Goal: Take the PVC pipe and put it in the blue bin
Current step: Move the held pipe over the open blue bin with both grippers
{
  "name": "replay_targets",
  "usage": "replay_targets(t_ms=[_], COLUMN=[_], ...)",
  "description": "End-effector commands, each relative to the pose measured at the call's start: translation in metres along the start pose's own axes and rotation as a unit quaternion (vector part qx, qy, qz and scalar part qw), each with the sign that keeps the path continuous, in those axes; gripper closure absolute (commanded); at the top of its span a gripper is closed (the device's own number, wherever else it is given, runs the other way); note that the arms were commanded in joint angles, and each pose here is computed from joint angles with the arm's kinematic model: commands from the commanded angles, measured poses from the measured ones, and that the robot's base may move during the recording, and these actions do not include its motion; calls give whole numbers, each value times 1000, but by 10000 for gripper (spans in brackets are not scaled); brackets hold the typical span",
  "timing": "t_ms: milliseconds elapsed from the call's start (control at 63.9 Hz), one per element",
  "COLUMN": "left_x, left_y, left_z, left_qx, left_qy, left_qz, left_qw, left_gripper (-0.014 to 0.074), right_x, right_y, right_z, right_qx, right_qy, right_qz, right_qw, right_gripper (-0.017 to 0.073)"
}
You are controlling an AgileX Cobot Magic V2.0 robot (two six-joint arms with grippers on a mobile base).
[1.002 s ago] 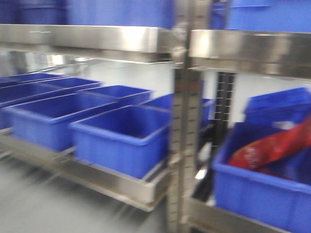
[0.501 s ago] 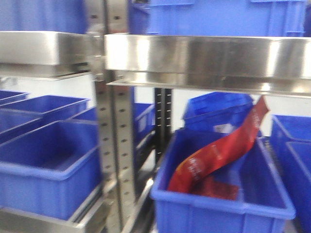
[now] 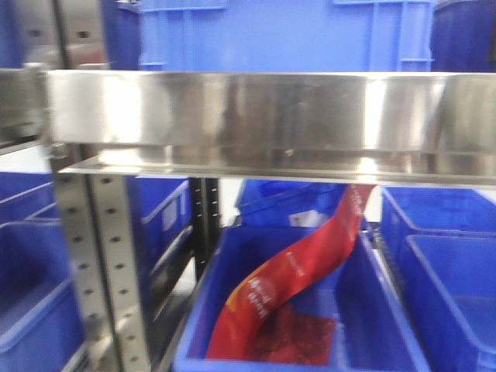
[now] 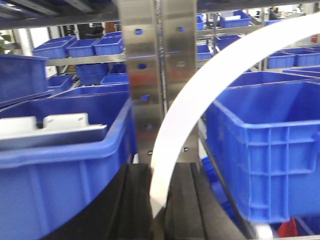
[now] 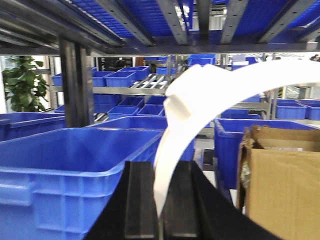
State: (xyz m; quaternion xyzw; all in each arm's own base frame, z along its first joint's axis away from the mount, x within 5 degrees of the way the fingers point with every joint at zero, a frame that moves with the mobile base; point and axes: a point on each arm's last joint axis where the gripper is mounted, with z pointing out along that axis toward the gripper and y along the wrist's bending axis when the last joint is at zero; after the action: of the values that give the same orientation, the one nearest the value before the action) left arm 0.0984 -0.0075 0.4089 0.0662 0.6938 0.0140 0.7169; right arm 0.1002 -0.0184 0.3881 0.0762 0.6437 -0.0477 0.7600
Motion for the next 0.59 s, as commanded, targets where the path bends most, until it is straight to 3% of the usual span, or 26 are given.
replay_targets(t_ms=[0, 579], left_x=[-3, -3], left_y=[0, 0], left_z=[-1, -1], left_qx=[2, 2], left_qy=[-14, -14], left_qz=[-2, -2], left_qw=[1000, 1000], left_gripper=[704, 704], right_x=[-3, -3], right_y=[0, 0], right_z=[-1, -1], right_qx=[0, 0], right_qy=[-13, -13], right_qz=[-4, -4], right_qw=[1000, 1000], right_gripper=[727, 727])
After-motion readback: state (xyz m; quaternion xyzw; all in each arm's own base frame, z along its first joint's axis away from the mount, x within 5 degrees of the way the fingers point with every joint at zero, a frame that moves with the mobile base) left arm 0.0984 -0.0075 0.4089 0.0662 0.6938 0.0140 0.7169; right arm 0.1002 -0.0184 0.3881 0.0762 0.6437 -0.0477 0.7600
